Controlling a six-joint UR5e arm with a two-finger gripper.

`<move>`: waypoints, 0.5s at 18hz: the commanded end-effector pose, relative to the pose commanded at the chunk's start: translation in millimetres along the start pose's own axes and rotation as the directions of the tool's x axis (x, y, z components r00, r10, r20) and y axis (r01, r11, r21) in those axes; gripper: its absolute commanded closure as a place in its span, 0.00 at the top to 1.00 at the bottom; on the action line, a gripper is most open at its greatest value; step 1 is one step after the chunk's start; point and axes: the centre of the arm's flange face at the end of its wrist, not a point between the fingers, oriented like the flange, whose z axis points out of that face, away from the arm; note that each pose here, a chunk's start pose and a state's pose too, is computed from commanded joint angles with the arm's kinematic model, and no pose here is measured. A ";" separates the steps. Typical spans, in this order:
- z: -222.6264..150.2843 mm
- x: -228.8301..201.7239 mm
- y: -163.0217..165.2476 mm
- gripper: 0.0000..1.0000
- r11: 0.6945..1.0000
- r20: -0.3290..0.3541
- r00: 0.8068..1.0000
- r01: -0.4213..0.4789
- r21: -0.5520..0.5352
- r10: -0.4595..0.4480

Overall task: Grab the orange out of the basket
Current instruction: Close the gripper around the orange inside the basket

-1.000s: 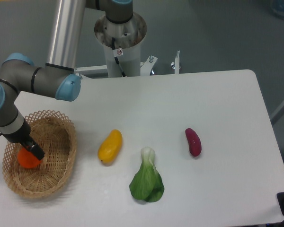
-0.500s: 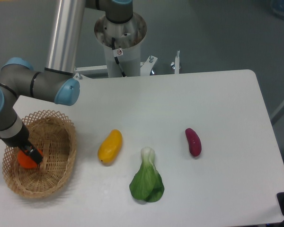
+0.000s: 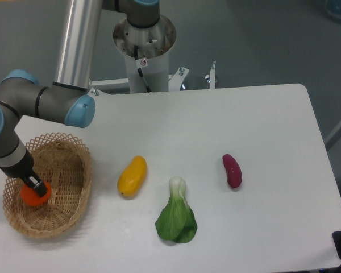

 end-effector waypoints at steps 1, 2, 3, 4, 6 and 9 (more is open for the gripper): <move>-7.1 -1.3 -2.5 0.49 1.000 0.001 1.000 0.001 0.015 -0.001; -16.4 -2.3 -6.0 0.49 0.999 -0.005 1.000 0.002 0.037 -0.002; -28.5 -6.6 -9.9 0.49 0.998 -0.004 1.000 0.007 0.062 -0.007; -44.7 -12.8 -11.9 0.49 0.996 0.000 1.000 0.014 0.088 -0.014; -75.3 -30.9 -12.5 0.49 0.991 0.020 0.999 0.034 0.128 -0.036; -110.7 -84.0 10.9 0.49 0.986 0.042 0.996 0.075 0.147 -0.082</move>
